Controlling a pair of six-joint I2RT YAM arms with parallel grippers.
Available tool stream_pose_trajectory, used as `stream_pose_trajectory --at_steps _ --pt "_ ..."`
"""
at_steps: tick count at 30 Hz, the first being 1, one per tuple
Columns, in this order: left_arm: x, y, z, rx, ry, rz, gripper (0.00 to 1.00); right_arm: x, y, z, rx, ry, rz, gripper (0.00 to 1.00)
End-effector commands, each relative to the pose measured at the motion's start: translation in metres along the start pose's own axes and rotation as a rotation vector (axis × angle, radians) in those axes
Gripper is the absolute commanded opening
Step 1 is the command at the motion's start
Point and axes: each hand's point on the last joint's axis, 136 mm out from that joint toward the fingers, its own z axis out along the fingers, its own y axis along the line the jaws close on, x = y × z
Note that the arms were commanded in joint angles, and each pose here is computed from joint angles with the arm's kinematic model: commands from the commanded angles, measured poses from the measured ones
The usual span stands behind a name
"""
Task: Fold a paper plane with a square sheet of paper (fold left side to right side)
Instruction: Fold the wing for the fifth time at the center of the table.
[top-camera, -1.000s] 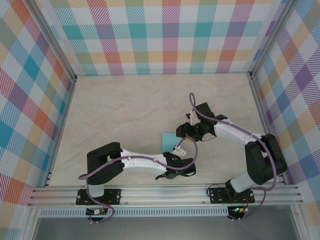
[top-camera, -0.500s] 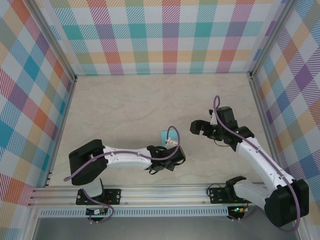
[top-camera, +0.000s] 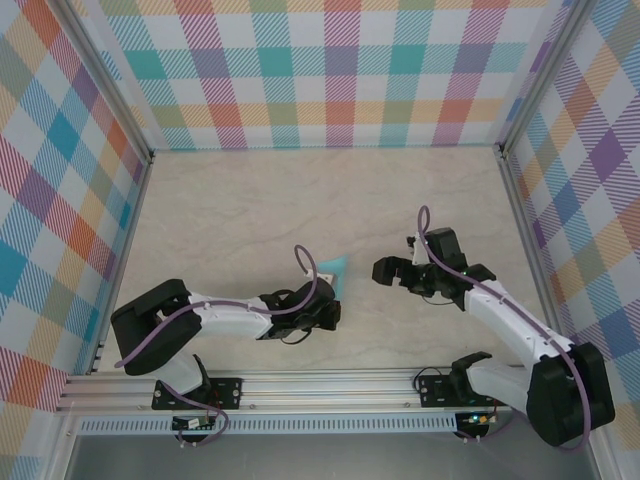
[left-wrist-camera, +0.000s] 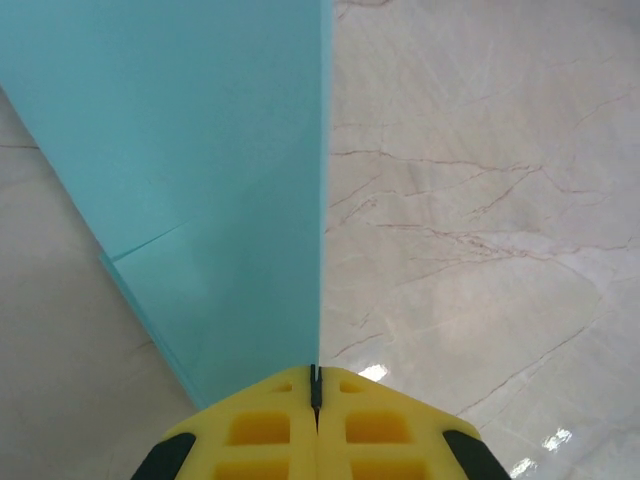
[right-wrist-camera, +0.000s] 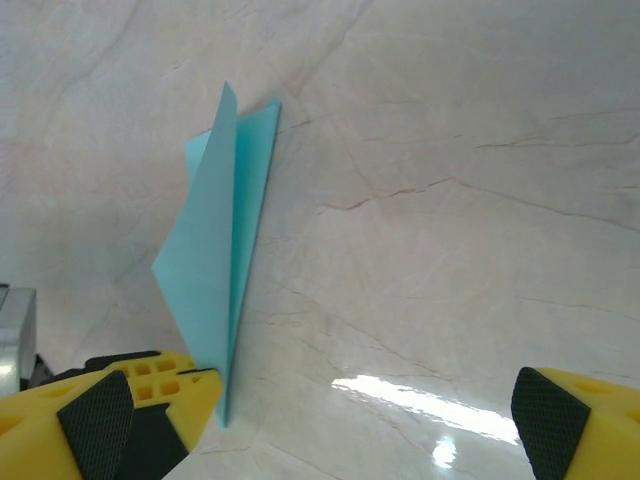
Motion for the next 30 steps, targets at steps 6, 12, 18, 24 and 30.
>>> stream_pose_trajectory --at_steps 6,12,18,24,30 --pt "-0.03 -0.032 -0.01 0.244 -0.059 -0.1 0.0 -0.001 0.037 0.019 -0.246 0.044 -0.006 0.98" --pt "-0.037 -0.032 -0.009 0.294 -0.055 -0.143 0.0 0.002 0.045 0.034 -0.301 0.08 0.002 0.8" --pt "-0.033 -0.017 -0.005 0.276 -0.044 -0.184 0.0 0.005 0.047 0.049 -0.285 0.105 -0.006 0.68" --pt "-0.031 -0.015 0.003 0.273 -0.024 -0.186 0.0 0.011 0.034 0.059 -0.215 0.128 0.01 0.66" --pt "-0.03 -0.015 0.011 0.293 -0.013 -0.205 0.0 0.012 0.025 0.066 -0.192 0.127 0.035 0.63"
